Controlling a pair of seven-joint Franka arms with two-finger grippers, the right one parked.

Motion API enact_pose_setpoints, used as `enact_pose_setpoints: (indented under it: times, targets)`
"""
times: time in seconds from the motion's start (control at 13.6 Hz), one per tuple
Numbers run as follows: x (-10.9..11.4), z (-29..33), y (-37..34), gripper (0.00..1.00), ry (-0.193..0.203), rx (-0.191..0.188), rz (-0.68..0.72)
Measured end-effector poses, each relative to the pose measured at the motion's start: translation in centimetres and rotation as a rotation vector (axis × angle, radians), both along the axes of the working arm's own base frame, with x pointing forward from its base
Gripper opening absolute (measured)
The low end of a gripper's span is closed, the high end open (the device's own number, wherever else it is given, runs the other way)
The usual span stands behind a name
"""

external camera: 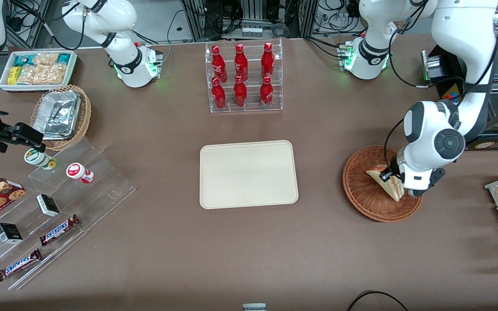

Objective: Place sandwich from basket to tray
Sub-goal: 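Close the left gripper on the sandwich and lift it from the basket, then carry the held sandwich over to the cream tray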

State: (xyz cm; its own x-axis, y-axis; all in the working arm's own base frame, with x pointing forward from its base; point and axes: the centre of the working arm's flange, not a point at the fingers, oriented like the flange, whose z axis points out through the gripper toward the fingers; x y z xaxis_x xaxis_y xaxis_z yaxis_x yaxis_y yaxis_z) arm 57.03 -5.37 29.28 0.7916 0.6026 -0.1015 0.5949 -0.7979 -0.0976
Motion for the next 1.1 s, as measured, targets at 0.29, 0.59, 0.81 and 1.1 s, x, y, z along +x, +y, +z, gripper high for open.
enact_pose_setpoints:
  times: [0.29,0.59,0.81,1.1]
  targets:
    - [1.0,4.6,-5.0,0.15,0.016,-0.006,-0.081]
    - [0.2,7.4,-13.1,0.15,0.004,-0.005,-0.183]
    - [-1.9,8.0,-20.4,0.15,-0.01,-0.008,-0.286]
    - [-4.3,5.8,-28.9,0.15,0.021,-0.048,-0.39]
